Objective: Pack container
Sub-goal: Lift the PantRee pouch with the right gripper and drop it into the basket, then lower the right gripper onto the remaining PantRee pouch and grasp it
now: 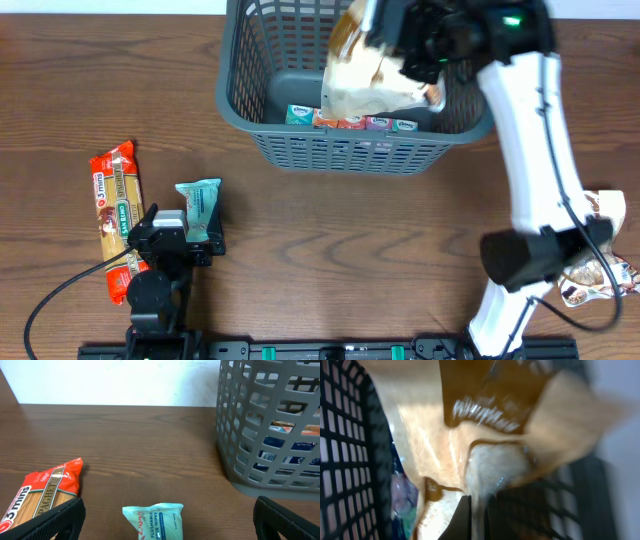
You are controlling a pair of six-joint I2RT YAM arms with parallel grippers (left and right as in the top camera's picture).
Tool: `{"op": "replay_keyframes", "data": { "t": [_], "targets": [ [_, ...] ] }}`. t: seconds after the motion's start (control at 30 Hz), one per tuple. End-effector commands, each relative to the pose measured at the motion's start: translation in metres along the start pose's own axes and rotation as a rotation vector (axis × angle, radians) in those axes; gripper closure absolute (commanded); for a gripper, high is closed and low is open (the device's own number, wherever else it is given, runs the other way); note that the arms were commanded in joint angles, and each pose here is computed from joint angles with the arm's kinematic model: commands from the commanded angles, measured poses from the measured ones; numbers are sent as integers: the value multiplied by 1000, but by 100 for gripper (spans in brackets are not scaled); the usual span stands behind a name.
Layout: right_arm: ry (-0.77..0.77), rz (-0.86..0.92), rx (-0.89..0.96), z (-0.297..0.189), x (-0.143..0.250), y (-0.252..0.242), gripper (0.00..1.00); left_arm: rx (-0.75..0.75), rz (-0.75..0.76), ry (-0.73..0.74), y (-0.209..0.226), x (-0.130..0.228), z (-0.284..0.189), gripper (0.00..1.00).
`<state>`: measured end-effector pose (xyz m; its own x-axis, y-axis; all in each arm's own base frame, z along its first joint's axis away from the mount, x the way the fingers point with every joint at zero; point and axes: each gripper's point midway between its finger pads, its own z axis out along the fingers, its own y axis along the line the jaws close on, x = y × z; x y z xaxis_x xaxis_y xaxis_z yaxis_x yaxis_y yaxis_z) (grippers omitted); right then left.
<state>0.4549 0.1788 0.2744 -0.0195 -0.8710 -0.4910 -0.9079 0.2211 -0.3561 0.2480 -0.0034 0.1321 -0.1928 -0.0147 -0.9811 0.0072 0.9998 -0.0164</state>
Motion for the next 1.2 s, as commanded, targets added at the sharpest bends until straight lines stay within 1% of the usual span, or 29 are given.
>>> {"op": "replay_keyframes", "data": {
  "t": [0.0, 0.17, 0.33, 0.43, 0.53, 0.57, 0.63, 0.73, 0.77, 0.8, 0.87, 0.9, 0.93, 0.97, 1.0, 1.1, 1.17],
  "targets": [
    [-5, -31, -88, 30, -8, 18, 99, -29, -8, 42, 5, 13, 1, 1],
    [29, -25, -167, 69, 0, 31, 99, -29, -8, 42, 5, 13, 1, 1],
    [33, -24, -165, 74, 0, 30, 99, -29, -8, 42, 5, 13, 1, 1],
    [35, -45, -73, 63, -3, 11, 99, -29, -8, 42, 5, 13, 1, 1],
    [17, -4, 108, 34, -14, -27, 98, -29, -8, 49, 5, 15, 1, 1],
    [-2, 24, 177, 20, -19, -41, 96, -29, -8, 54, 5, 16, 1, 2],
    [-48, 76, 299, -10, -28, -65, 81, -30, -13, 65, 5, 19, 1, 1],
    [-127, 192, 432, -59, -31, -91, 69, -30, -37, 64, 5, 19, 1, 1],
    [-148, 264, 466, -78, -25, -97, 66, -31, -45, 64, 5, 19, 1, 1],
    [-157, 319, 488, -91, -18, -101, 59, -31, -45, 64, 5, 19, 1, 1],
    [-148, 436, 532, -122, 9, -107, 47, -31, -45, 64, 5, 19, 1, 1],
    [-135, 470, 545, -131, 22, -108, 45, -31, -45, 64, 5, 19, 1, 1],
    [-116, 552, 564, -148, 45, -109, 41, -31, -45, 64, 5, 19, 1, 1],
    [-111, 604, 567, -156, 59, -109, 37, -31, -45, 64, 5, 19, 1, 2],
    [-111, 685, 559, -168, 79, -106, 38, -31, -44, 64, 5, 19, 1, 1],
    [-124, 871, 509, -192, 122, -90, 44, -31, -44, 64, 5, 19, 1, 1],
    [-128, 994, 478, -208, 149, -76, 44, -31, -44, 64, 5, 19, 1, 1]
  ]
}}
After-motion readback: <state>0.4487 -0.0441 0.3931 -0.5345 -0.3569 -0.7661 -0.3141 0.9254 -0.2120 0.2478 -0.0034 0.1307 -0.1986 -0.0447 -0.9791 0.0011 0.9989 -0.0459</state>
